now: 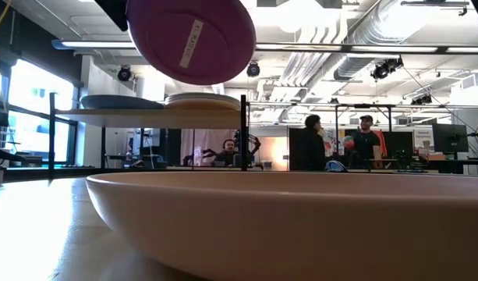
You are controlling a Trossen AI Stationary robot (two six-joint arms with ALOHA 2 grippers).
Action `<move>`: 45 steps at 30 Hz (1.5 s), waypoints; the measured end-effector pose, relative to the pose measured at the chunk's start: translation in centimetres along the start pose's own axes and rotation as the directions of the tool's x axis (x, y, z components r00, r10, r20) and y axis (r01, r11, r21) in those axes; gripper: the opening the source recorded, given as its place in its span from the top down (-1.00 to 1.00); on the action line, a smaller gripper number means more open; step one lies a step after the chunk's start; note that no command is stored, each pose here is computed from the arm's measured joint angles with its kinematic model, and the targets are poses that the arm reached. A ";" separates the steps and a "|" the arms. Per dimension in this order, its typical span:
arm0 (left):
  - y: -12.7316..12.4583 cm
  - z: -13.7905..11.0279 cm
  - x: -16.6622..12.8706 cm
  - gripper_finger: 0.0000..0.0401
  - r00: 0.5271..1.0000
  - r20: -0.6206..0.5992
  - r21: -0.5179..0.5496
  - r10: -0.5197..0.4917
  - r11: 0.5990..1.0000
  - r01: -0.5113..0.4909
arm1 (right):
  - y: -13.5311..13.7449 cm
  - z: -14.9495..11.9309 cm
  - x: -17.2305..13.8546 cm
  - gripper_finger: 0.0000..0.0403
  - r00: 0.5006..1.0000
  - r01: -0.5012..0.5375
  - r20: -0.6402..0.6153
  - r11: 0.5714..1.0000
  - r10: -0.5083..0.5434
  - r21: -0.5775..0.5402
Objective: Place and stack plates onto a shelf
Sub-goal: Stack the violet plate on top of the blue plate on the shelf
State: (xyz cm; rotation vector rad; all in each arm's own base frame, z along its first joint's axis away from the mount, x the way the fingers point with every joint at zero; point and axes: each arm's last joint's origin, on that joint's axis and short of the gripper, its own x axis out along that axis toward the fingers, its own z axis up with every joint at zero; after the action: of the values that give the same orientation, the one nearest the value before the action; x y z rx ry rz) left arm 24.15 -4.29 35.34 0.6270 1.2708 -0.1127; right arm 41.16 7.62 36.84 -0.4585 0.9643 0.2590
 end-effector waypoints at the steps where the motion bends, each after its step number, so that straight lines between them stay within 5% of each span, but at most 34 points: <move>1: 0.0 0.0 0.0 0.53 1.000 -0.001 0.000 0.000 1.000 0.000 | 0.0 0.0 0.0 1.00 1.000 0.000 0.000 1.000 0.000 0.006; 10: -0.3 0.0 0.0 0.95 0.997 0.011 0.026 -0.076 0.997 0.076 | -0.1 -0.2 0.0 1.00 1.000 0.019 -0.023 1.000 -0.019 0.004; 21: -0.2 -0.1 0.0 0.94 0.998 0.004 0.036 -0.061 0.997 0.061 | -0.2 -0.3 0.0 0.97 0.995 0.078 -0.054 0.997 -0.080 -0.026; 36: 0.0 -0.8 0.0 0.95 0.995 -0.089 -0.006 0.036 0.999 -0.037 | -1.3 -0.7 -0.1 0.51 0.980 0.180 -0.085 0.984 -0.180 -0.012; 45: 1.0 -2.2 0.2 0.98 0.967 -0.228 -0.064 0.111 0.990 -0.129 | -2.9 -1.7 -3.6 0.46 0.962 0.267 -0.065 0.963 -0.265 0.020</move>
State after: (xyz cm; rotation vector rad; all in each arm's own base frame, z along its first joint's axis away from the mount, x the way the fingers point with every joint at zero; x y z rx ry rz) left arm 22.75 -2.28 35.25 0.6611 1.4432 0.1106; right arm 39.17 4.28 39.76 -0.5671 0.9538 -0.0126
